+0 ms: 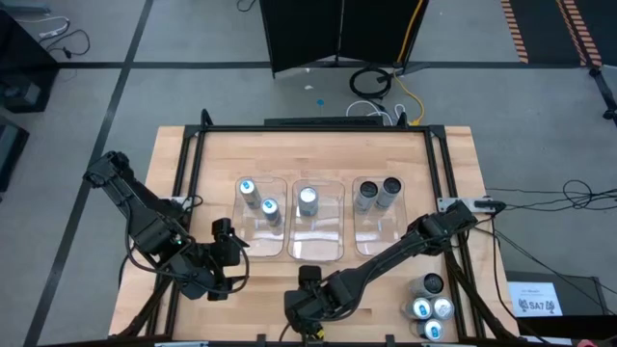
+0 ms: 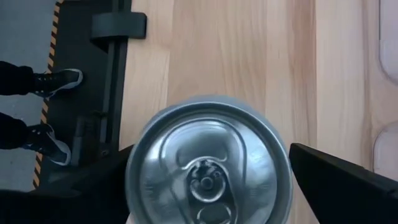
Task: Sort soda cans
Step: Put the left blue-white soda can into the middle transparent bin
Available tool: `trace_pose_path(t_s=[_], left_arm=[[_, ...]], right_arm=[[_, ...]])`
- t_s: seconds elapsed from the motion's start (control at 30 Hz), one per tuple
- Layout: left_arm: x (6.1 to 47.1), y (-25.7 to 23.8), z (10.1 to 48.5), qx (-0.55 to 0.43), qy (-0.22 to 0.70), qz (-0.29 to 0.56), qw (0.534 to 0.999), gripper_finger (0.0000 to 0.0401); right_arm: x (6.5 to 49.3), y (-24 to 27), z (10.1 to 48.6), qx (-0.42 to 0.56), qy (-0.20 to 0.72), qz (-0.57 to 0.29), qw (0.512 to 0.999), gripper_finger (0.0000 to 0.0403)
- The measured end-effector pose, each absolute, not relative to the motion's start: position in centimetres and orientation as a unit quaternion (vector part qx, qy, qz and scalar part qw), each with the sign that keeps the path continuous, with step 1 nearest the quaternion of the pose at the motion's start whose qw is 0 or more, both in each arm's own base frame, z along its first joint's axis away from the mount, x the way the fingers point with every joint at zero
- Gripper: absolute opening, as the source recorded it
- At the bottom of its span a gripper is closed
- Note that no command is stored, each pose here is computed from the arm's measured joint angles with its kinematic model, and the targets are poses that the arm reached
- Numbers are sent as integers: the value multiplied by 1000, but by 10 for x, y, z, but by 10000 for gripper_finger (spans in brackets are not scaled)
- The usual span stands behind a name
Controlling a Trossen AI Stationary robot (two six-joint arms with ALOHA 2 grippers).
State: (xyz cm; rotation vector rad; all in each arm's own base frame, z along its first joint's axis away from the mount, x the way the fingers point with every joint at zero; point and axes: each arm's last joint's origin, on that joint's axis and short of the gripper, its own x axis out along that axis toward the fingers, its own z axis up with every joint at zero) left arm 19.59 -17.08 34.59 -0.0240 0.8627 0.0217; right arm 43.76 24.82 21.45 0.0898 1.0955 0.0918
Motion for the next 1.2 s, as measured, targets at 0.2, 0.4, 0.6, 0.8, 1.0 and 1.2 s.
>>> trace_pose_path(t_s=[0.2, 0.4, 0.6, 0.8, 1.0, 1.2], left_arm=[[196, -171, 346, -11, 418, 11, 908, 361], [196, -171, 346, -11, 419, 11, 908, 361], [196, -171, 346, -11, 419, 11, 908, 361], [196, -171, 346, -11, 419, 11, 908, 361], [196, -171, 346, -13, 417, 11, 909, 361], [196, -171, 346, -15, 416, 10, 909, 361]], right_arm=[[439, 241, 214, 51, 536, 49, 841, 311], [442, 235, 218, 71, 533, 45, 842, 279], [446, 235, 251, 59, 498, 67, 863, 279], [437, 227, 288, 40, 470, 43, 881, 279], [411, 202, 333, 71, 439, -77, 892, 285], [393, 166, 346, 93, 465, -192, 859, 297]])
